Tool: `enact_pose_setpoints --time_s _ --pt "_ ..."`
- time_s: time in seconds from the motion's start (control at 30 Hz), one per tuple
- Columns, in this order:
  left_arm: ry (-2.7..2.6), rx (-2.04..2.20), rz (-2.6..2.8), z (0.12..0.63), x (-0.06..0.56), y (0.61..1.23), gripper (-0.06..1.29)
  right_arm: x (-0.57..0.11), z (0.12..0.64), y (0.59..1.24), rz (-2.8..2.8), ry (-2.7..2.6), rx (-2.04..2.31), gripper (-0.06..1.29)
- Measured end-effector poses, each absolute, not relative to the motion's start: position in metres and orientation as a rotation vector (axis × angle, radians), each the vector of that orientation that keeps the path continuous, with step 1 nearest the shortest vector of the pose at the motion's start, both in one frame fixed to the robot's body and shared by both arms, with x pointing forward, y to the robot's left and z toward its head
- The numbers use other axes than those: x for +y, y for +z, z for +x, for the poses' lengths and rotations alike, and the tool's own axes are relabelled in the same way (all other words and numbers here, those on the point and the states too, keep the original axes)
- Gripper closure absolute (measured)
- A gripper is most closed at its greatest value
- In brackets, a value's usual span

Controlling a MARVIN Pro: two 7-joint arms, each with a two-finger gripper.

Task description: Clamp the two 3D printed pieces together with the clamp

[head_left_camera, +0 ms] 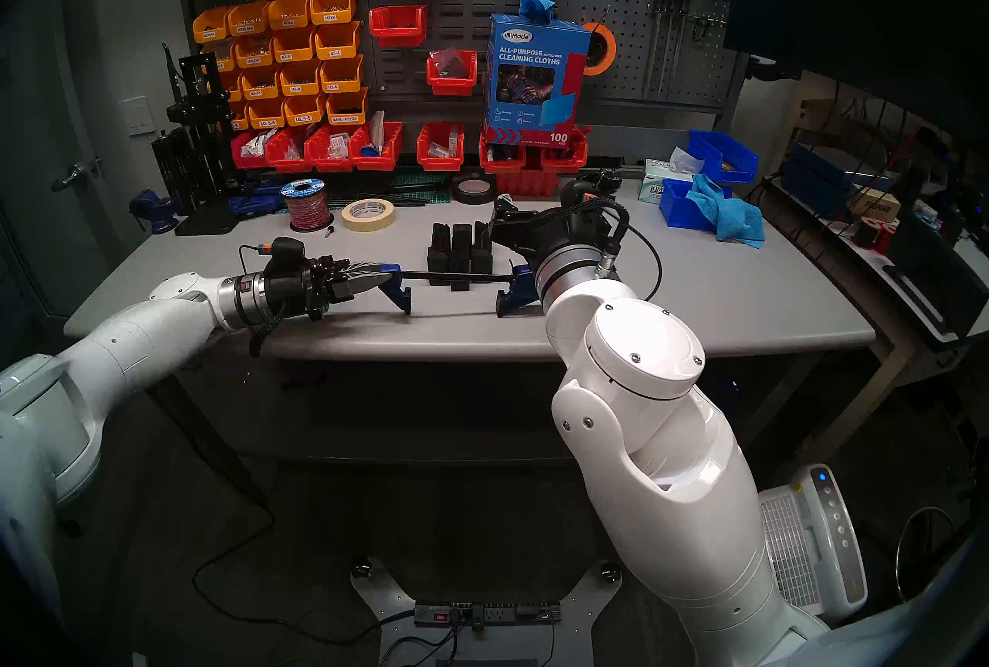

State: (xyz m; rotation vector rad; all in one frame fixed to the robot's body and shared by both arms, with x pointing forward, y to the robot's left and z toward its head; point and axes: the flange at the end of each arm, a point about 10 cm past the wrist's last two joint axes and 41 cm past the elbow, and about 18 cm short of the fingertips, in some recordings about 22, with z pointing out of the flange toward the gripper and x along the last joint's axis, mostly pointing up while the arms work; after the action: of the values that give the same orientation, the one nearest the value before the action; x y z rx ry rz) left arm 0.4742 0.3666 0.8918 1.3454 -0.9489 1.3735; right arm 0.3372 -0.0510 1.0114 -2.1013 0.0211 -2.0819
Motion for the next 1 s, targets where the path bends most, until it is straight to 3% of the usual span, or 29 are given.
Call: enact_pose_setpoints --time_s 1.0 --pt "1.374 -0.949 1.345 0.474 0.367 0.892 1.16 -0.009 0.311 0.946 -2.263 -2.170 -0.168 -0.01"
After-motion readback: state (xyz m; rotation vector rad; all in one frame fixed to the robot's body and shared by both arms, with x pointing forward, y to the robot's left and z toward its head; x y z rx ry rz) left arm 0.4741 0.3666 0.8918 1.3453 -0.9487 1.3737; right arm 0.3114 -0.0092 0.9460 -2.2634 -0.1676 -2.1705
